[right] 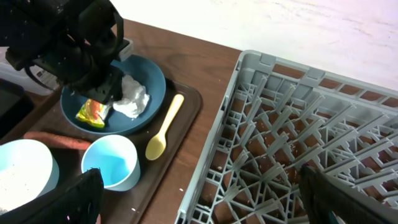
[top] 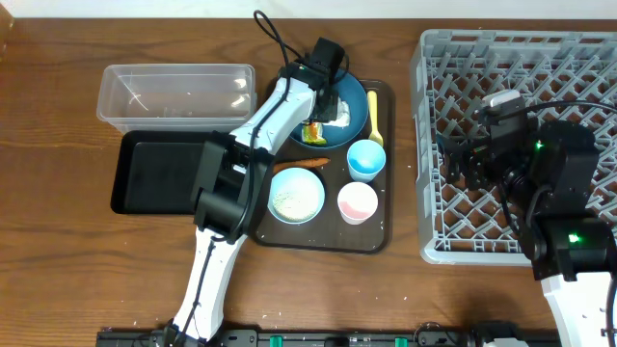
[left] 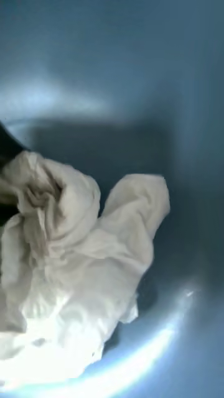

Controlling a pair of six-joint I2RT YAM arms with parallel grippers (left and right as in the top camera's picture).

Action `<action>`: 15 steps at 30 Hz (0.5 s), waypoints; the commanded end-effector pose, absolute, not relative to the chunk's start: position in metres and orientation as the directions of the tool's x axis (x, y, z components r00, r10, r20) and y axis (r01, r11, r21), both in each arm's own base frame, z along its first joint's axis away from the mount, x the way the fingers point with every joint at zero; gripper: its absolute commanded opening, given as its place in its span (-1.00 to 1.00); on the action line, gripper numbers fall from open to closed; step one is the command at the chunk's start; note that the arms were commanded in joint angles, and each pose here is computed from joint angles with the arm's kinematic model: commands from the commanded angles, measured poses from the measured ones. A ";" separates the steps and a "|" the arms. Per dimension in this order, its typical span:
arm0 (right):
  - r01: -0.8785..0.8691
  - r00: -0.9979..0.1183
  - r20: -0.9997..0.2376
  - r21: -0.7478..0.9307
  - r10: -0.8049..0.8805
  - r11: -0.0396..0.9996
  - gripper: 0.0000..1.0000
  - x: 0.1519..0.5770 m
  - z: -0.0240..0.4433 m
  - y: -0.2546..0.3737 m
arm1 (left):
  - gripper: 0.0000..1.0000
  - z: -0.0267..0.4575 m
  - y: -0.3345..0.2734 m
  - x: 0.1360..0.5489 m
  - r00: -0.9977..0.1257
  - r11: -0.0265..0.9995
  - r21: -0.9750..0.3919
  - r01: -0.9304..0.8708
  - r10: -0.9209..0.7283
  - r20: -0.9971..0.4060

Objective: Sort waste into correct bins and load items into the dishwasher rack
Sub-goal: 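Reach the left gripper to the blue plate and grasp the paper waste, then carry the waste left and drop it into the clear bin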

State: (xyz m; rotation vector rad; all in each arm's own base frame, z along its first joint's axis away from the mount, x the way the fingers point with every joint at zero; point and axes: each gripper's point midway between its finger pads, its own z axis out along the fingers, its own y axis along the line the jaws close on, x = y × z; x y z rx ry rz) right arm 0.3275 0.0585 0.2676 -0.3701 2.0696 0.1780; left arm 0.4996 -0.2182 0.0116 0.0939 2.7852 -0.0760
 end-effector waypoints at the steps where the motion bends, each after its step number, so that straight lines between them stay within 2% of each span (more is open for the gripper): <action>1: -0.322 -0.453 -0.875 -0.017 -0.170 0.947 0.95 0.329 0.278 0.057 | -0.83 0.004 -0.218 0.493 -0.942 0.996 -0.032 0.078 0.063 -0.328; 6: -0.322 -0.453 -0.875 -0.017 -0.170 0.947 0.93 0.329 0.278 0.057 | -0.88 0.046 -0.227 0.504 -0.926 0.990 -0.113 0.090 0.041 -0.376; 9: -0.322 -0.454 -0.875 -0.017 -0.170 0.947 0.85 0.329 0.278 0.057 | -0.88 0.103 -0.227 0.516 -0.890 0.979 -0.180 0.098 0.005 -0.455; 15: -0.322 -0.453 -0.875 -0.016 -0.169 0.947 0.83 0.329 0.278 0.057 | -0.88 0.213 -0.187 0.523 -0.787 0.970 -0.235 0.067 -0.093 -0.610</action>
